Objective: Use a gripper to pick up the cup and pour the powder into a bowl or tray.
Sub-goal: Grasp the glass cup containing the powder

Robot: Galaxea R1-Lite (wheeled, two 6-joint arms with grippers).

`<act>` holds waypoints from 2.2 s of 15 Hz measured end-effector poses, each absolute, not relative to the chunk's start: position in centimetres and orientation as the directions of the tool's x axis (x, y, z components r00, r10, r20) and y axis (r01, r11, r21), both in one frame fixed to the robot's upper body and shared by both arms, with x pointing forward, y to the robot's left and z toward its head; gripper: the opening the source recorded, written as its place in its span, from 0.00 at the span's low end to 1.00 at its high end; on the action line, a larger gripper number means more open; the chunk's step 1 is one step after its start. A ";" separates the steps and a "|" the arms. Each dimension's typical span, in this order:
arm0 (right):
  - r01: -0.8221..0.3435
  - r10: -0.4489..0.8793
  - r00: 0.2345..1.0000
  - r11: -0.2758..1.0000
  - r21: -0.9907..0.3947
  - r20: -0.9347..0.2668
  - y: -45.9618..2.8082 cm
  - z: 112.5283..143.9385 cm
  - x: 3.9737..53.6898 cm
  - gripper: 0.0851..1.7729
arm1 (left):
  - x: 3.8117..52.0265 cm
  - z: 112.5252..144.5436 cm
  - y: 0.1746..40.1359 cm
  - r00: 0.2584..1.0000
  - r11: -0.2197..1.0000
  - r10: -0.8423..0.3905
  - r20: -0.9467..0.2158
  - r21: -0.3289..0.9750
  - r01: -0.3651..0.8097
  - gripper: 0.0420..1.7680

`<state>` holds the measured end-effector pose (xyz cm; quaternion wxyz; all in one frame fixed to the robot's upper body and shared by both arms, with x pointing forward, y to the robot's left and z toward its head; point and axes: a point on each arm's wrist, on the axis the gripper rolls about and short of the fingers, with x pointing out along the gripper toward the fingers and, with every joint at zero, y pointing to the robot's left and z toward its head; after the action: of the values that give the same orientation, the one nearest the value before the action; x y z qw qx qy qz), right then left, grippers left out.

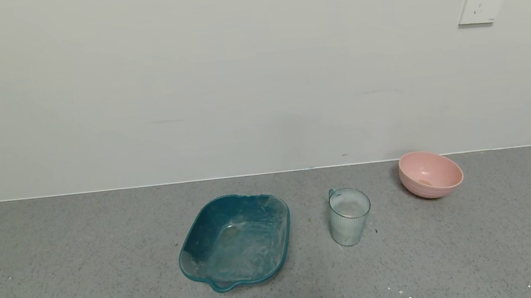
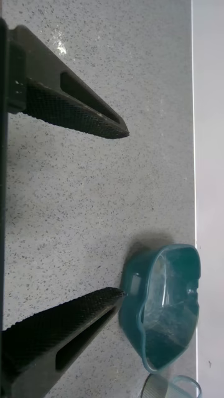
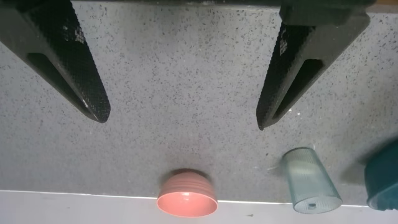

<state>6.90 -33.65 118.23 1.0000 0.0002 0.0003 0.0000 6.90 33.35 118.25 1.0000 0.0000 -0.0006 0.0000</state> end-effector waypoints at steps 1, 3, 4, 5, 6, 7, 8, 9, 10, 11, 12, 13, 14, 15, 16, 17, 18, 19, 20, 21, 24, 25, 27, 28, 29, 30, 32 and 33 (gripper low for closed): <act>0.000 0.000 1.000 1.000 0.000 -0.001 -33.6 118.2 6.9 0.96 | 6.9 118.2 33.4 1.000 1.000 0.000 0.001 0.000 0.000 0.97; 0.001 -0.001 1.000 1.000 0.000 -0.003 -33.6 118.2 6.9 0.96 | 6.9 118.2 33.4 1.000 1.000 0.000 0.001 0.000 0.000 0.97; 0.002 -0.002 1.000 1.000 0.001 -0.002 -33.6 118.2 6.9 0.96 | 6.9 118.2 33.4 1.000 1.000 0.000 0.001 0.000 0.000 0.97; 0.002 -0.002 1.000 1.000 0.001 0.000 -33.6 118.2 6.9 0.96 | 6.9 118.2 33.4 1.000 1.000 0.000 0.001 0.000 0.000 0.97; 0.005 -0.005 1.000 1.000 0.001 0.001 -33.7 118.3 6.9 0.96 | 6.9 118.2 33.4 1.000 1.000 0.000 0.001 0.000 0.000 0.97; 0.003 -0.003 1.000 1.000 0.001 0.016 -33.6 118.9 6.7 0.96 | 6.9 118.2 33.4 1.000 1.000 0.000 0.001 0.000 0.000 0.97; -0.002 0.002 1.000 1.000 0.001 0.026 -33.6 119.6 6.5 0.96 | 6.9 118.2 33.4 1.000 1.000 0.000 0.001 0.000 0.000 0.97; -0.008 0.008 0.999 1.000 0.001 0.038 -33.6 120.4 6.2 0.96 | 6.9 118.2 33.4 1.000 1.000 0.000 0.001 0.000 0.000 0.97; -0.014 0.014 0.999 1.000 -0.001 0.041 -33.6 121.4 6.1 0.96 | 6.9 118.2 33.4 1.000 1.000 0.000 0.001 0.000 0.000 0.97; -0.016 0.016 0.999 1.000 -0.001 0.036 -33.6 122.4 6.1 0.96 | 6.9 118.2 33.4 1.000 1.000 0.000 0.001 0.000 0.000 0.97; -0.017 0.017 0.999 1.000 -0.002 0.033 -33.6 123.5 6.3 0.96 | 6.9 118.2 33.4 1.000 1.000 0.000 0.001 0.000 0.000 0.97; -0.018 0.019 1.000 1.000 -0.005 0.023 -33.6 124.8 6.6 0.96 | 6.9 118.2 33.4 1.000 1.000 0.000 0.001 0.000 0.000 0.97; -0.020 0.020 1.000 1.000 -0.006 0.011 -33.6 126.1 7.0 0.96 | 6.9 118.2 33.4 1.000 1.000 0.000 0.001 0.000 0.000 0.97; -0.024 0.024 1.000 1.000 -0.008 -0.005 -33.6 127.3 7.5 0.96 | 6.9 118.2 33.4 1.000 1.000 0.000 0.001 0.000 0.000 0.97; -0.031 0.031 0.999 0.999 -0.010 -0.029 -33.6 128.4 8.3 0.96 | 6.9 118.2 33.4 1.000 1.000 0.000 0.001 0.000 0.000 0.97; -0.045 0.044 0.997 0.999 -0.010 -0.055 -33.6 129.3 9.1 0.96 | 6.9 118.2 33.4 1.000 1.000 0.000 0.001 0.000 0.000 0.97; -0.064 0.064 0.994 0.998 -0.009 -0.086 -33.5 130.0 10.0 0.96 | 6.9 118.2 33.4 1.000 1.000 0.000 0.001 0.000 0.000 0.97; -0.086 0.085 0.989 0.996 -0.005 -0.120 -33.5 130.7 11.1 0.96 | 6.9 118.2 33.4 1.000 1.000 0.000 0.001 0.000 0.000 0.97; -0.105 0.103 0.984 0.995 0.000 -0.148 -33.4 131.3 12.3 0.96 | 6.9 118.2 33.4 1.000 1.000 0.000 0.001 0.000 0.000 0.97; -0.128 0.126 0.976 0.992 0.005 -0.176 -33.3 131.7 13.6 0.96 | 6.9 118.2 33.4 1.000 1.000 0.000 0.001 0.000 0.000 0.97; -0.184 0.182 0.948 0.983 0.020 -0.262 -32.8 131.9 17.5 0.96 | 6.9 118.2 33.4 1.000 1.000 0.000 0.001 0.000 0.000 0.97; -0.211 0.209 0.933 0.977 0.027 -0.291 -32.4 131.7 18.8 0.96 | 6.9 118.2 33.3 1.000 1.000 0.001 0.001 0.000 -0.001 0.97; -0.259 0.254 0.897 0.965 0.036 -0.362 -31.4 130.9 20.9 0.96 | 6.9 118.2 33.4 1.000 1.000 0.000 0.001 0.000 0.000 0.97; -0.273 0.264 0.874 0.961 0.037 -0.408 -30.6 130.3 21.9 0.96 | 6.9 118.2 33.4 1.000 1.000 0.000 0.001 0.000 0.000 0.97; -0.285 0.273 0.851 0.958 0.043 -0.449 -29.8 129.6 22.6 0.96 | 6.9 118.2 33.4 1.000 1.000 0.000 0.001 0.000 0.000 0.97; -0.298 0.286 0.830 0.953 0.052 -0.478 -28.9 129.1 23.2 0.96 | 6.9 118.2 33.4 1.000 1.000 0.000 0.001 0.000 0.000 0.97; -0.326 0.312 0.803 0.943 0.064 -0.507 -27.0 128.2 24.5 0.96 | 6.9 118.2 33.4 1.000 1.000 0.000 0.001 0.000 0.000 0.97; -0.335 0.317 0.796 0.940 0.060 -0.516 -26.1 127.7 25.1 0.96 | 6.9 118.2 33.4 1.000 1.000 0.000 0.001 0.000 0.000 0.97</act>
<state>25.14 -26.12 127.67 0.9474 -0.0170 0.2694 0.1719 6.90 33.35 118.25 1.0000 0.0000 -0.0006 0.0000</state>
